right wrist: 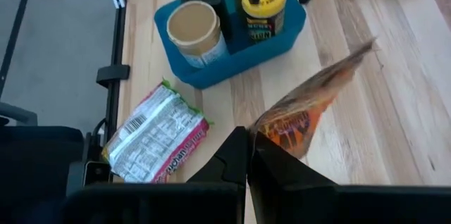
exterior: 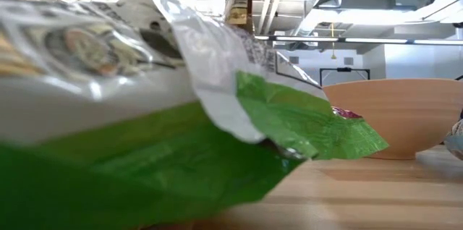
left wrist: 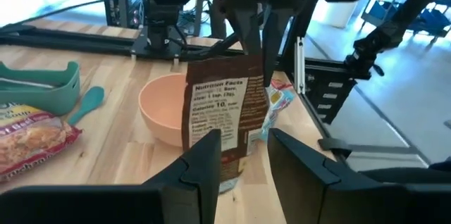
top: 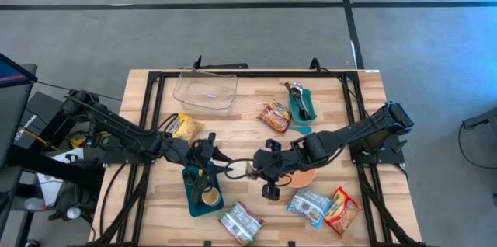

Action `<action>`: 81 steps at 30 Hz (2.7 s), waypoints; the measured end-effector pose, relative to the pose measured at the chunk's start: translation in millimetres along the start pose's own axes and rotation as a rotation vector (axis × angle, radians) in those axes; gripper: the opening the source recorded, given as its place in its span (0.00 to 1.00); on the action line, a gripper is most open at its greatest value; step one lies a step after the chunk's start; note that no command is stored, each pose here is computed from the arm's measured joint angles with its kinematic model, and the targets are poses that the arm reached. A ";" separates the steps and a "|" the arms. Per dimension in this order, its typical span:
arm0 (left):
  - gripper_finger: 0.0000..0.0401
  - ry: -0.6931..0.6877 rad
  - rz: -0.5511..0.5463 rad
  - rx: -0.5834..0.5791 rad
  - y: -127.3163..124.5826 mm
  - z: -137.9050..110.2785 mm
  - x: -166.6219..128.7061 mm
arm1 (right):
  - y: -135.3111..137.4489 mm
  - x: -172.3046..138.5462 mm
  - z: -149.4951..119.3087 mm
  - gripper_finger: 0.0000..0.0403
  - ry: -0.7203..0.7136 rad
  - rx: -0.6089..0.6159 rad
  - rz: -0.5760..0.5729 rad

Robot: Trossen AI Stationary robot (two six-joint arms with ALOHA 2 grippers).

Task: Pick & Place Food Item
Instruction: Put the orange seasoning pack into the blue bin

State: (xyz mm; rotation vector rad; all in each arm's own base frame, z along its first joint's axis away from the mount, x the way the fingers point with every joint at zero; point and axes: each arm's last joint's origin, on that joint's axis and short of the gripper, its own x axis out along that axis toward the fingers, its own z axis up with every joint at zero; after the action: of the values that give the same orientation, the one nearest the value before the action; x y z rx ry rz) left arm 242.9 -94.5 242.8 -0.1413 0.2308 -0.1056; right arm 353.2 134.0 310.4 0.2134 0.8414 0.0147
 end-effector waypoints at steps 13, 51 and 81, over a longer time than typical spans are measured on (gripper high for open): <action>0.44 0.026 0.007 0.017 -0.8 -14.5 17.4 | 3.7 -0.2 0.3 0.00 -0.002 -0.029 0.043; 0.62 -0.034 -0.153 -0.024 12.0 -15.2 37.6 | 10.8 -1.4 -2.6 0.00 0.003 -0.095 0.076; 0.50 -0.109 -0.254 -0.028 10.6 -6.9 37.4 | -0.8 0.6 3.9 0.00 -0.011 -0.118 0.056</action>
State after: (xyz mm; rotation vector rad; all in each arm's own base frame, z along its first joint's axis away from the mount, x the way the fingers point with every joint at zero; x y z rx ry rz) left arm 278.4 -89.5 226.3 -0.2032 0.1047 -0.3464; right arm 356.5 132.6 312.3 0.1261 0.8208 0.1150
